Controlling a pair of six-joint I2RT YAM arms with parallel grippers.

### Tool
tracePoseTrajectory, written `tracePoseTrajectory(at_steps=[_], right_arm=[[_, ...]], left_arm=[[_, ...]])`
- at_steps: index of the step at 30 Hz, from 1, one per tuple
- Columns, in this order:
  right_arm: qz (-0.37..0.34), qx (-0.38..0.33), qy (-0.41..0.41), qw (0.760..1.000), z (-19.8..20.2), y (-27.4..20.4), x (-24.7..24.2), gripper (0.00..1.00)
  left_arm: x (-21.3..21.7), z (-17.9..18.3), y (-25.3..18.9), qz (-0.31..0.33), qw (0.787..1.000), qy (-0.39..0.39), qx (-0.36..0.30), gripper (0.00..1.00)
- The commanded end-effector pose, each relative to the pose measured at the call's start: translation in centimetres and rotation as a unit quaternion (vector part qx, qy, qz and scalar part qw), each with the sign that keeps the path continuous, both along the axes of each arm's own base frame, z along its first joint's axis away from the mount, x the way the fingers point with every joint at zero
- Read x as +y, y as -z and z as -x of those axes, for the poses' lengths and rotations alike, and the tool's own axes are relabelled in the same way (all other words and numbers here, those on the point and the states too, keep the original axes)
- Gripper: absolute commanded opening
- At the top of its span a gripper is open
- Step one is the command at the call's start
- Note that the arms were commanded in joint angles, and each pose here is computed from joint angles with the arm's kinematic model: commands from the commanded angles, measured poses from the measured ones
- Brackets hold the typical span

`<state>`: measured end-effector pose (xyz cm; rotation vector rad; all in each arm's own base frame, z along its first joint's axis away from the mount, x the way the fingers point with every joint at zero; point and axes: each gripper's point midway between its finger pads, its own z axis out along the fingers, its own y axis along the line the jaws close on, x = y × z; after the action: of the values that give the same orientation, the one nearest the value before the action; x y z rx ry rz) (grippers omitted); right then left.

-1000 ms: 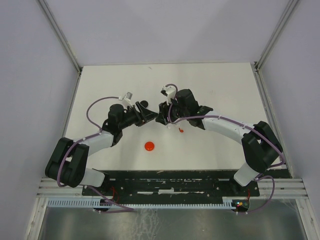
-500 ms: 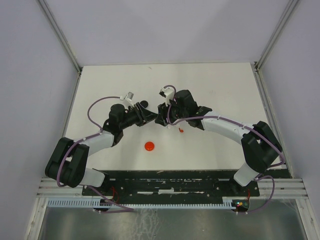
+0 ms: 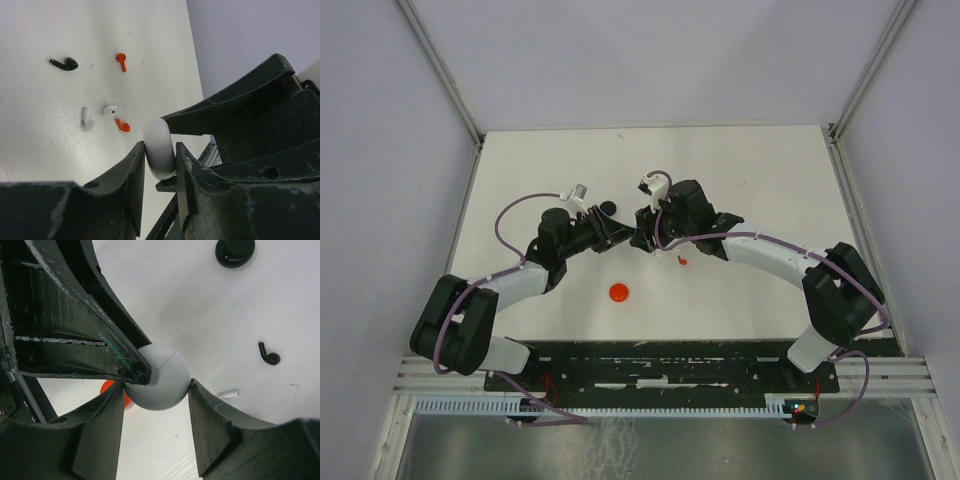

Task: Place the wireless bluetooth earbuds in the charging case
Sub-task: Pick up the charging case at the center of the board.

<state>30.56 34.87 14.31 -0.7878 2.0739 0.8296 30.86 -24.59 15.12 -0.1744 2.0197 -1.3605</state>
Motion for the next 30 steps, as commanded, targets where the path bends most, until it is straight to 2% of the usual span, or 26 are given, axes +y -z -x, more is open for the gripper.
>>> tracePoseTrajectory(at_steps=[1,12,13,15,16,18,19,20,24,30], right_arm=[[-0.018,-0.027,-0.004,0.999,-0.7,-2.2,0.9,0.23],[-0.016,-0.028,-0.003,0.999,-0.5,-2.2,0.6,0.23],[-0.016,-0.027,-0.002,0.999,-0.5,-2.2,0.6,0.23],[-0.016,-0.027,-0.001,1.000,-0.5,-2.1,0.6,0.25],[-0.015,-0.027,0.000,1.000,-0.6,-2.1,0.5,0.30],[-0.015,-0.028,0.005,0.999,-0.7,-2.3,0.5,0.56],[-0.017,-0.030,0.008,0.999,-0.7,-2.5,0.4,0.67],[-0.018,-0.032,0.012,0.999,-0.8,-2.7,0.3,0.73],[-0.017,-0.049,0.041,0.998,-1.3,-3.9,-0.8,0.88],[-0.037,-0.076,0.134,0.987,-3.0,-6.4,-4.5,0.95]], left_arm=[[-0.4,-0.7,-2.7,0.026,0.999,-0.008,-0.026,0.32],[-0.3,-0.7,-2.8,0.027,0.999,-0.012,-0.027,0.36],[-0.2,-0.7,-2.9,0.027,0.999,-0.013,-0.027,0.34],[-0.3,-0.7,-2.8,0.027,0.999,-0.013,-0.027,0.22],[-0.2,-0.7,-2.8,0.027,0.999,-0.013,-0.026,0.16],[-0.2,-0.8,-2.8,0.027,0.999,-0.014,-0.026,0.06],[-0.2,-0.7,-2.8,0.027,0.999,-0.015,-0.027,0.03],[-0.2,-0.8,-2.8,0.027,0.999,-0.016,-0.028,0.03],[-0.1,-0.9,-2.8,0.026,0.999,-0.019,-0.027,0.03],[-0.1,-0.9,-2.7,0.026,0.999,-0.021,-0.026,0.03]])
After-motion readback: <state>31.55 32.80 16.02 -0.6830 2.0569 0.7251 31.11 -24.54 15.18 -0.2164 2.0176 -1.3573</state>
